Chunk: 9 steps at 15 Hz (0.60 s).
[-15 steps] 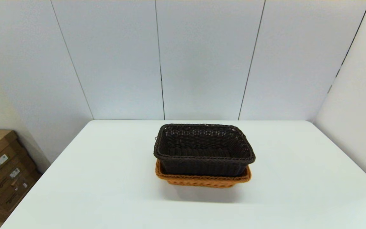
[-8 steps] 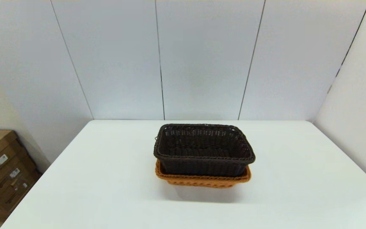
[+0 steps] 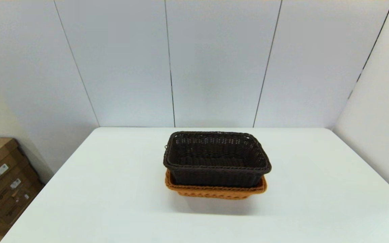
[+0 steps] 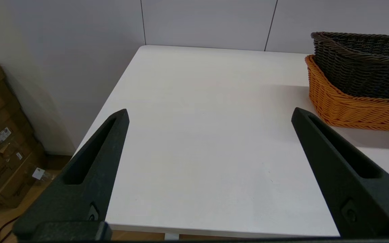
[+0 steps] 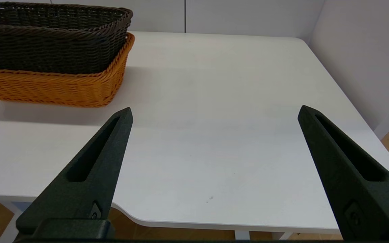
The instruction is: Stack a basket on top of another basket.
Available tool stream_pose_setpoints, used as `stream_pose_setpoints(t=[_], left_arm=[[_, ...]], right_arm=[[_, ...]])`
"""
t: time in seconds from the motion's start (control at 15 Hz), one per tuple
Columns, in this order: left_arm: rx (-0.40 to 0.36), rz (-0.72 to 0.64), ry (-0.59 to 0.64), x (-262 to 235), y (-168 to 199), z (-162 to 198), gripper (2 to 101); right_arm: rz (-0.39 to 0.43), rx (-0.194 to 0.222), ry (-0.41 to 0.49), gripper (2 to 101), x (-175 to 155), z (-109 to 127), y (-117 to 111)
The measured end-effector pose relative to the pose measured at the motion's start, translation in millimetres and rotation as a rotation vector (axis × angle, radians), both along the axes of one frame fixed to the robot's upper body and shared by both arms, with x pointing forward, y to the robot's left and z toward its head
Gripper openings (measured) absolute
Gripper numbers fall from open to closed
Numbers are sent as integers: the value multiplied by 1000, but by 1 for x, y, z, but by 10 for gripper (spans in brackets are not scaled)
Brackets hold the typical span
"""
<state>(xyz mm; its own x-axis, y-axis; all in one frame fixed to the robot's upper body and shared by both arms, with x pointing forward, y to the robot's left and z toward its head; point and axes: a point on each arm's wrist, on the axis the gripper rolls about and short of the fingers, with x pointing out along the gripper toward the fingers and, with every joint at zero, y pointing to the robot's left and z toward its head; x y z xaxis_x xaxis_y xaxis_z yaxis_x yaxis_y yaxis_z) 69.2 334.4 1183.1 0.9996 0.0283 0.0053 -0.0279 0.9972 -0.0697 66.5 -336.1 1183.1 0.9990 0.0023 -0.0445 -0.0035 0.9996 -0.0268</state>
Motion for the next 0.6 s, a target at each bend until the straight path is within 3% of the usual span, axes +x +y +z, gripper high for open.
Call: stream_pose_setpoints(t=[0.6], left_arm=[[0, 0, 0, 0, 0, 0, 978]], right_arm=[[0, 0, 0, 971, 0, 0, 0]])
